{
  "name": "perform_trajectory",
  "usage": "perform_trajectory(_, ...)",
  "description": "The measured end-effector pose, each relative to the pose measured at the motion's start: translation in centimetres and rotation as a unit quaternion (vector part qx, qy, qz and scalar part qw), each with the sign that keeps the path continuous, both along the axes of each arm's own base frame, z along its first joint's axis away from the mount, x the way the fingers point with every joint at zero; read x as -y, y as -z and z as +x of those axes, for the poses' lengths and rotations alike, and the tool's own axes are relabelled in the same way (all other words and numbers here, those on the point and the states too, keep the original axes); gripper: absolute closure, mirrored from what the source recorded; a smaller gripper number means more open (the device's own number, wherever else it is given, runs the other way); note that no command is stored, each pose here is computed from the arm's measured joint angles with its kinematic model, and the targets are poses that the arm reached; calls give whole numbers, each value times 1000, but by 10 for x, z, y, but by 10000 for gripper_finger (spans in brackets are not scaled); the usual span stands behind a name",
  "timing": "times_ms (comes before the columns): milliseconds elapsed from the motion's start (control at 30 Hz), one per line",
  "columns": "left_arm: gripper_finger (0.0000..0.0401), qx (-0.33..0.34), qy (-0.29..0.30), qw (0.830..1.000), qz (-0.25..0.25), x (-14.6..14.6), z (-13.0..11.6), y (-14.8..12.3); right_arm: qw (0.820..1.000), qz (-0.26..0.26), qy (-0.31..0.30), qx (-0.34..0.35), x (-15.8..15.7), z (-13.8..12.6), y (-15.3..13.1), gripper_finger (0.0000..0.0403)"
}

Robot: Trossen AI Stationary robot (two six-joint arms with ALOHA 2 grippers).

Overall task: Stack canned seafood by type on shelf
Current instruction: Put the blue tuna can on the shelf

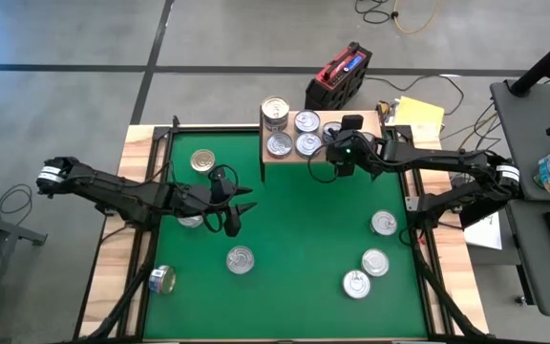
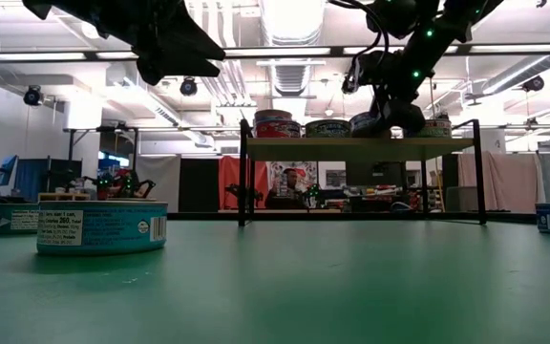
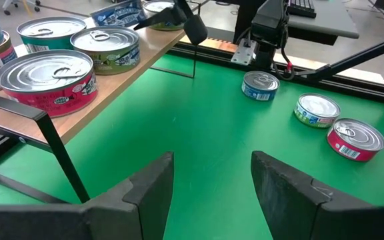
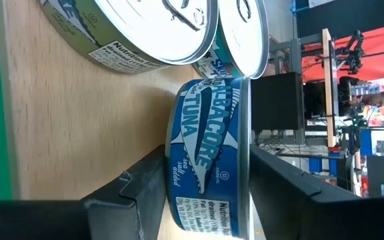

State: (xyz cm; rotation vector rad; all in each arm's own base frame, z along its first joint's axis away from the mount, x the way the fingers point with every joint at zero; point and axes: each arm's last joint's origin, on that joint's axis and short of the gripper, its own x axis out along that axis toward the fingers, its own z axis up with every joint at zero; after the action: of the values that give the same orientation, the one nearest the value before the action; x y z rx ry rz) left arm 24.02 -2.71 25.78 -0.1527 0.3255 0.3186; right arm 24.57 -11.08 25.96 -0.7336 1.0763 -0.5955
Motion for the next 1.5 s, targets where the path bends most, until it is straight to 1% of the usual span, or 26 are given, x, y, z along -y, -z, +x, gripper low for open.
perform_trajectory(433,217,0,1,1000,0,0,0,0,1000,-3,5,26,1,4,-14,166)
perform_trajectory(700,217,0,1,1000,0,0,0,0,1000,14,17,20,0,1,-13,145)
perform_trajectory(967,217,0,1,1000,-1,0,0,0,998,35,16,40,-2,2,-13,128)
perform_trajectory(1133,217,0,1,1000,-1,0,0,0,998,44,25,39,-3,1,-11,114)
perform_trajectory(1300,217,2,1,1000,-1,0,0,0,997,59,27,44,-3,0,-10,108)
perform_trajectory(1500,217,1,1,1000,-1,0,0,0,996,63,29,50,-4,0,-10,112)
